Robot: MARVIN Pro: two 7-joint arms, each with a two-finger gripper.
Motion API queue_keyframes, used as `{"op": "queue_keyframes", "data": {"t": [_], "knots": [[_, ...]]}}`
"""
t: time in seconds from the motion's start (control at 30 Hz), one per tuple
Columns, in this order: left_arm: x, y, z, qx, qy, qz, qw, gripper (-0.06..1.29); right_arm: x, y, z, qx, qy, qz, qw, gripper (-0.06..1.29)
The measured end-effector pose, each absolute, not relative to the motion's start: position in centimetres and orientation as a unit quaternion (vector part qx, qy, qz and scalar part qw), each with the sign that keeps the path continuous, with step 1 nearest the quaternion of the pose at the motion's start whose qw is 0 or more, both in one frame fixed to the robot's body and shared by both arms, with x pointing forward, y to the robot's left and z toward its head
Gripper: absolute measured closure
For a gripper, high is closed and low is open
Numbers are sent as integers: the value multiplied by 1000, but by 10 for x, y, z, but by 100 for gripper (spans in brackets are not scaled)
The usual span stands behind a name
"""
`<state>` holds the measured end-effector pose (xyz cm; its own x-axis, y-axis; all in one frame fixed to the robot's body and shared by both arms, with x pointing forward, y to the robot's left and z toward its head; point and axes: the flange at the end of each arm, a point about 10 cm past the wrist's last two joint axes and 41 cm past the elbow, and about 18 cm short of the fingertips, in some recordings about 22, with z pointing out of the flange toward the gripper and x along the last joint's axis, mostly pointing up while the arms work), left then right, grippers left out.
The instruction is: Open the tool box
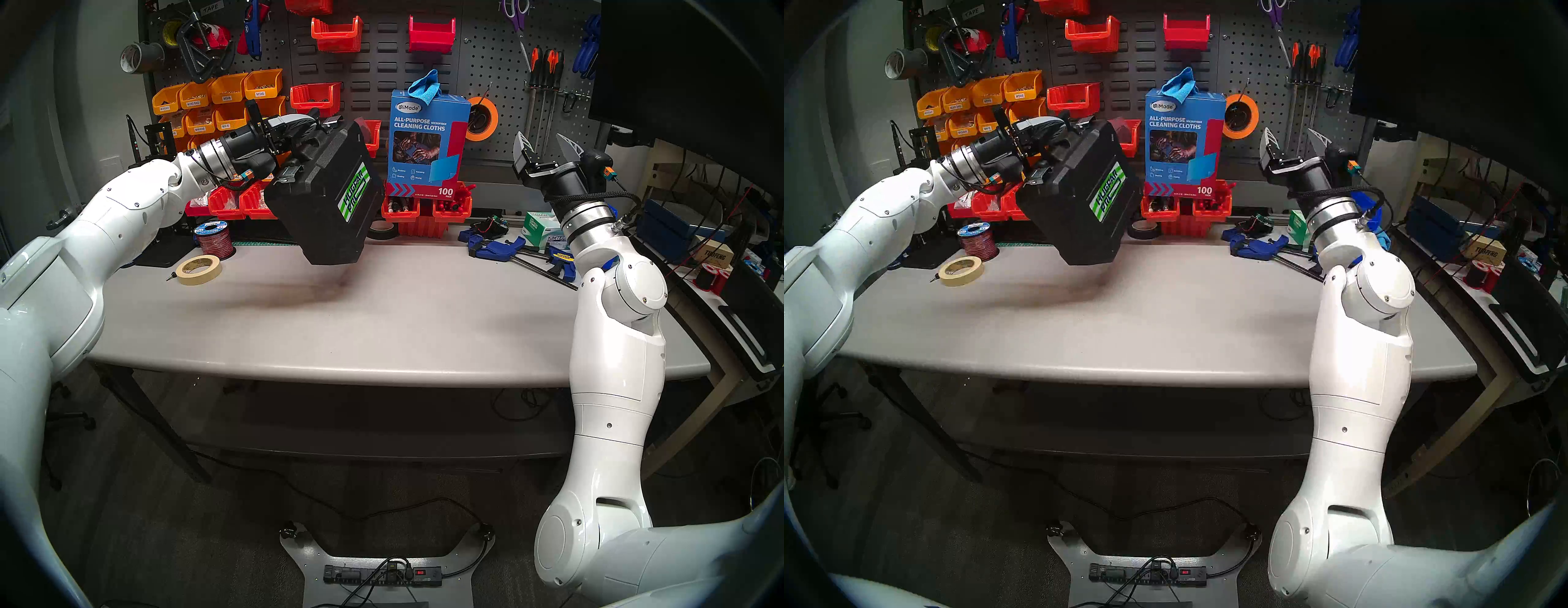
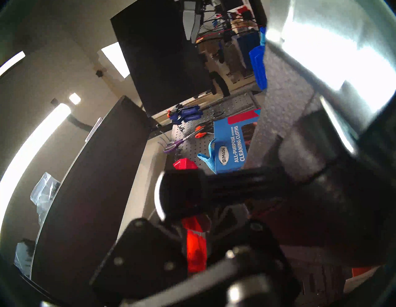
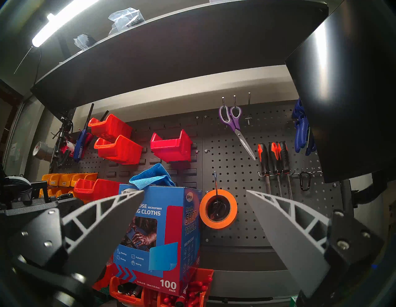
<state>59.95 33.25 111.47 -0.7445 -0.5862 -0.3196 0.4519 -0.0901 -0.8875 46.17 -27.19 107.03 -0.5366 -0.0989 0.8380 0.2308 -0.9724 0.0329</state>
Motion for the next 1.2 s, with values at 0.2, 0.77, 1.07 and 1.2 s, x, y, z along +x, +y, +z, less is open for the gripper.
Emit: {"op": "queue_keyframes", "data": {"t": [0.2, 0.77, 1.07, 1.2], "knots": [[603, 330, 1089, -99, 525, -772, 344, 116, 462, -272, 1070, -472, -70, -874, 95, -1], [603, 327, 1020, -199, 400, -834, 323, 116, 463, -272, 1070, -472, -69, -873, 96, -1], [597, 321, 980, -246, 336, -855, 308, 116, 463, -272, 1070, -472, -68, -873, 96, -1], [593, 311, 955, -267, 335, -853, 297, 116, 463, -272, 1070, -472, -68, -873, 97, -1]]}}
